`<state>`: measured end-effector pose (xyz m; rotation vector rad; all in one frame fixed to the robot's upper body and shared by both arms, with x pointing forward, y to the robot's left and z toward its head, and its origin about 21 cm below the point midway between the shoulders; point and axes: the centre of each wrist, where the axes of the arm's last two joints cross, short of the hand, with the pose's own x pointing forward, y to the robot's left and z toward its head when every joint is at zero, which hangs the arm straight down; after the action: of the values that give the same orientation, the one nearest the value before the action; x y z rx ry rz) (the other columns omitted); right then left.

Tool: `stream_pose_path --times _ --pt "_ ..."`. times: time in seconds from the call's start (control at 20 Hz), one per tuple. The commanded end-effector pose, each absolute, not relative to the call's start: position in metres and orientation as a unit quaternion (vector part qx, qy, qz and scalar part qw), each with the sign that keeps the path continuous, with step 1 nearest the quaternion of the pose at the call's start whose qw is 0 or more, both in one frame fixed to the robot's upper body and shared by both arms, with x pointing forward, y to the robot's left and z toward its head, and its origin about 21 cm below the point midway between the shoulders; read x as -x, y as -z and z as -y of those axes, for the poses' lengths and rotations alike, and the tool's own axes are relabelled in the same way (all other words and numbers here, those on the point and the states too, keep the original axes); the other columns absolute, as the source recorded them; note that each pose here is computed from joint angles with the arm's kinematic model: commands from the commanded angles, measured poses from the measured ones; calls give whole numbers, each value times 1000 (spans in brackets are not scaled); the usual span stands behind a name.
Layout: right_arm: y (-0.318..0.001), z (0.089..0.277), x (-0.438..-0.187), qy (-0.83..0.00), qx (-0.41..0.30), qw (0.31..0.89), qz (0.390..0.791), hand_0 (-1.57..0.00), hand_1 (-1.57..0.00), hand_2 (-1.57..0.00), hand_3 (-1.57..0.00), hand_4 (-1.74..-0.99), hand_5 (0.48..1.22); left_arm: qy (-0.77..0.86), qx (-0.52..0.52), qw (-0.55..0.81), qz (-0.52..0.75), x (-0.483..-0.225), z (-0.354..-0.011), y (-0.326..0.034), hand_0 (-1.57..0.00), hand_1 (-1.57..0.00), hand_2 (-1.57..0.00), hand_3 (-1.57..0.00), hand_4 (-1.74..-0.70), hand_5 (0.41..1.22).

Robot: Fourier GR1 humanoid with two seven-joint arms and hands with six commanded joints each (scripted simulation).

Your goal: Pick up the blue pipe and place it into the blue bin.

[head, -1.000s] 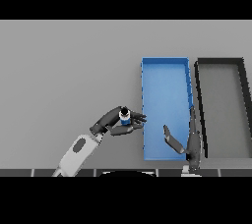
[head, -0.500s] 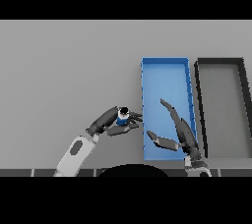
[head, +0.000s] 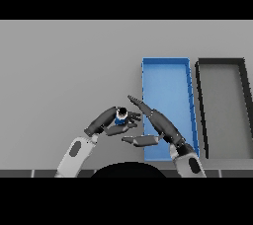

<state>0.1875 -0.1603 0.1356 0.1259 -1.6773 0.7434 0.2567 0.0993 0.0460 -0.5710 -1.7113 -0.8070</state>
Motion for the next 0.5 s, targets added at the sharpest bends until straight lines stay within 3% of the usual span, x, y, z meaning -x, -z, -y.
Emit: stream_pose_path --times 0.0,0.15,0.25,0.45 --pt "-139 157 -190 -333 -57 604 722 1 1 1 1 -1220 525 342 243 553 720 -257 -99 -46 -1571 -1571 -1571 -1571 -1476 1221" --pt "-144 144 -207 -360 -70 602 709 1 1 1 1 -1201 514 347 250 553 715 -258 -97 -46 -1571 -1571 -1571 -1571 -1474 1221" --pt "-153 136 -214 -370 -91 575 724 1 1 1 1 -1192 514 343 259 550 716 -260 -100 -49 -1571 -1571 -1571 -1571 -1476 1221" --pt "-161 120 -221 -388 -109 570 716 1 -9 -20 1 -1214 511 343 273 548 712 -261 -100 -45 -1571 -1571 -1571 -1571 -1454 1221"
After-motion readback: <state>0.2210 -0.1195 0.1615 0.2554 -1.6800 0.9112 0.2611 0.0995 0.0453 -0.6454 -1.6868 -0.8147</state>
